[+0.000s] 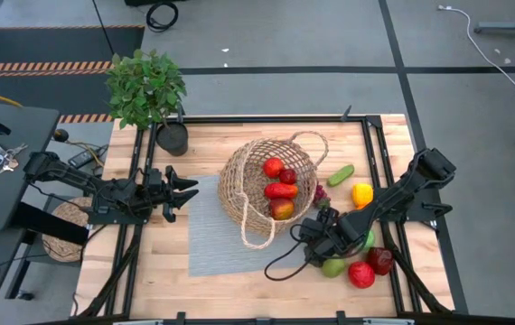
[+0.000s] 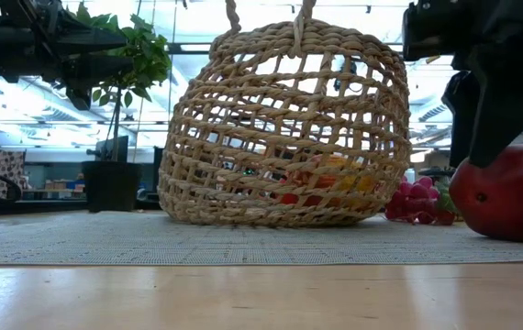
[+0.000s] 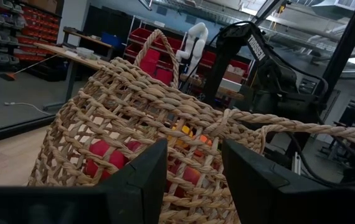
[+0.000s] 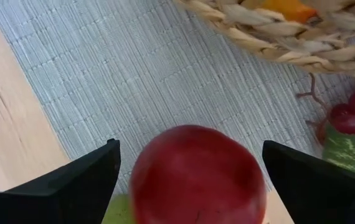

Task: Build produce basket
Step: Put the red apple into the brown basket

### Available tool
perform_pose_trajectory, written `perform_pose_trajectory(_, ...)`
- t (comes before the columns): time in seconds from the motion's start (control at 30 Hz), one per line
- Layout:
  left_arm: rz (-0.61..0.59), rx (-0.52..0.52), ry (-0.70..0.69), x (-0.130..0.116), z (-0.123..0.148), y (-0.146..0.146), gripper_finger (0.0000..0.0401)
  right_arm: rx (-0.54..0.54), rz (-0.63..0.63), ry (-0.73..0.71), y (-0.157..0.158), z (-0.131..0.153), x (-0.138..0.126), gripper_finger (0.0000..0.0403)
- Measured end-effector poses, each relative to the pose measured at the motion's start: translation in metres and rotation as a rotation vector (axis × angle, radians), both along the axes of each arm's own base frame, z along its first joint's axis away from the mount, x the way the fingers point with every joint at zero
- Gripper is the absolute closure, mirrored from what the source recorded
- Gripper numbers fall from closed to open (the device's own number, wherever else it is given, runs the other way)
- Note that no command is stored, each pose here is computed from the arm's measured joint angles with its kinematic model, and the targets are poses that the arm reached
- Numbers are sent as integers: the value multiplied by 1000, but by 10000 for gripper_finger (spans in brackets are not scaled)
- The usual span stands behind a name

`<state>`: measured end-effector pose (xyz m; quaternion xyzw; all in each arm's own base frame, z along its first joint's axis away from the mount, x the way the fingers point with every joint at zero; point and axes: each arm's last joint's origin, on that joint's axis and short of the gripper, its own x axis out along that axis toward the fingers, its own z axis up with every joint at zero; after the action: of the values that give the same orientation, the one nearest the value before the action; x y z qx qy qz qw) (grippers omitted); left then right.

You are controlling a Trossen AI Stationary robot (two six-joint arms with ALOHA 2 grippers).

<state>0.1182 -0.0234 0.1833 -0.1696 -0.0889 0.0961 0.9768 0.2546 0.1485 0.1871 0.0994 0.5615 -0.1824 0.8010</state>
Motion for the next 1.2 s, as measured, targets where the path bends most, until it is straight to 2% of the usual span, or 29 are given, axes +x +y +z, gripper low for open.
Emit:
perform_pose_trajectory(0.53, 0, 0, 0, 0, 0, 0, 241, 6, 41, 25, 0, -21, -13, 9)
perform_pose_trajectory(0.83, 0, 0, 0, 0, 0, 0, 241, -5, 66, 26, -2, -20, -12, 42)
perform_pose_trajectory(1.0, 0, 0, 0, 0, 0, 0, 241, -27, 57, 85, -6, -11, -10, 46)
perform_pose_trajectory(1.2, 0, 0, 0, 0, 0, 0, 241, -66, 45, 105, -10, 17, 0, 48)
